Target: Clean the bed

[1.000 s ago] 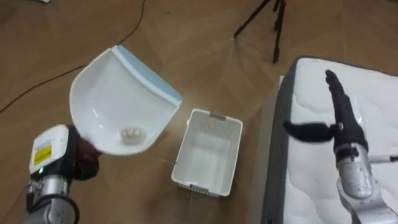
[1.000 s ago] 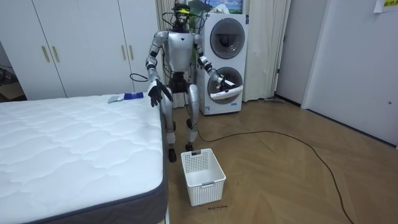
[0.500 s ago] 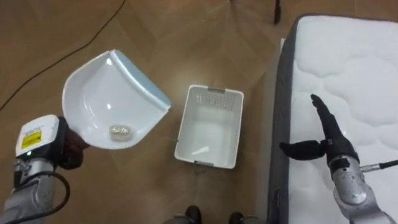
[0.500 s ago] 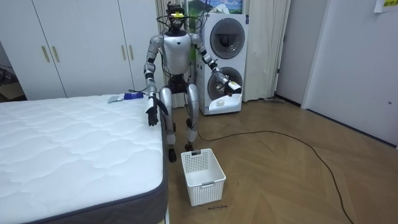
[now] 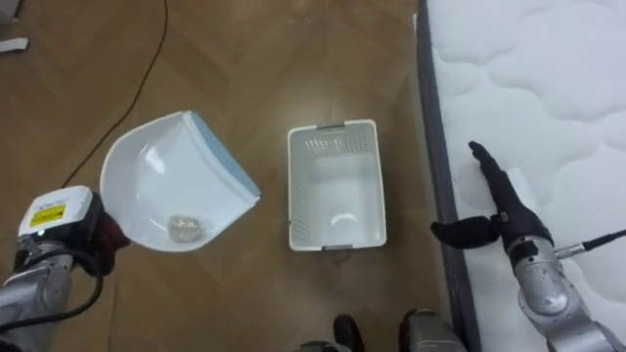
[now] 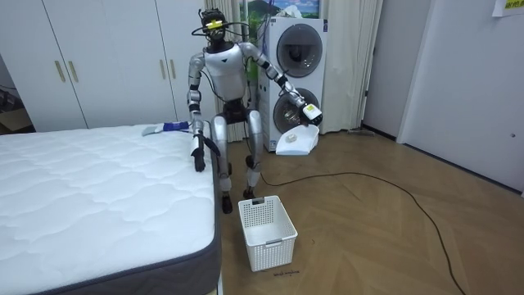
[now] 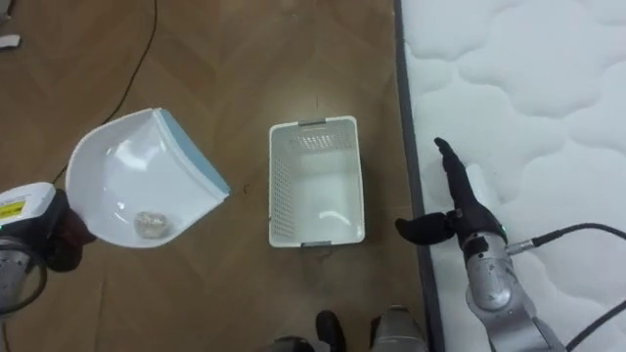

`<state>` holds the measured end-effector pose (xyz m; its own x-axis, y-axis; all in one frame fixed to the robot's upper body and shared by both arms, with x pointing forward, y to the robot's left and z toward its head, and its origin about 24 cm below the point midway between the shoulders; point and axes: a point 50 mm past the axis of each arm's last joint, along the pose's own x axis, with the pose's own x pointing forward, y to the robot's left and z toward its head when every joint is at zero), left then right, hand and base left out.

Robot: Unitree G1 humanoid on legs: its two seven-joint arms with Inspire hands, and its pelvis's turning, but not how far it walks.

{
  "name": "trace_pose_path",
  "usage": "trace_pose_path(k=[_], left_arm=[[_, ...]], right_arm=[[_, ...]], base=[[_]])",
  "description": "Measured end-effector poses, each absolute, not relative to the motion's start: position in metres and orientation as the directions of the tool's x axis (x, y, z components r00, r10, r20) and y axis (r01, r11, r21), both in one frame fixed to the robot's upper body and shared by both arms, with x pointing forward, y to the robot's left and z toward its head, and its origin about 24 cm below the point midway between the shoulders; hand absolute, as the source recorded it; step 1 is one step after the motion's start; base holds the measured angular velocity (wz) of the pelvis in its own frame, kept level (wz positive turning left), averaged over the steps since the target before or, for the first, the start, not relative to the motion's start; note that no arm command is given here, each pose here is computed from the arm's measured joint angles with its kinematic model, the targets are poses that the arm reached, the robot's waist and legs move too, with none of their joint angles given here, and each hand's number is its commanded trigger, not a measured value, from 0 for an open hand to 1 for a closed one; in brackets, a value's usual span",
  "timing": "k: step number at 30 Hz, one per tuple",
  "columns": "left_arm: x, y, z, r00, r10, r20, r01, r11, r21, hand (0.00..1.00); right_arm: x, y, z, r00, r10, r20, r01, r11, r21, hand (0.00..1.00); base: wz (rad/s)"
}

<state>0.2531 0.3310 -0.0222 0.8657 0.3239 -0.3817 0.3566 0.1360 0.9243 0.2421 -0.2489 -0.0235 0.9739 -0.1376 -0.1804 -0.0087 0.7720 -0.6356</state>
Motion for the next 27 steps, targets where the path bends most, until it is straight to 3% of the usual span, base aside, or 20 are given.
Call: trace_pose_path(k=[10, 27], left_arm=[[0.254, 0.332, -0.026, 0.813, 0.327, -0.481, 0.449, 0.174, 0.877, 1.0], [0.273, 0.339, -0.002, 0.829, 0.36, -0.428, 0.42, 0.103, 0.902, 1.0]], right_arm=[[0.242, -0.244, -0.022, 0.984, -0.081, -0.16, -0.051, 0.73, -0.682, 0.0], [0.246, -0.238, -0.014, 0.992, -0.045, -0.119, -0.051, 0.719, -0.693, 0.0]], base=[[-0.02], [-0.02]])
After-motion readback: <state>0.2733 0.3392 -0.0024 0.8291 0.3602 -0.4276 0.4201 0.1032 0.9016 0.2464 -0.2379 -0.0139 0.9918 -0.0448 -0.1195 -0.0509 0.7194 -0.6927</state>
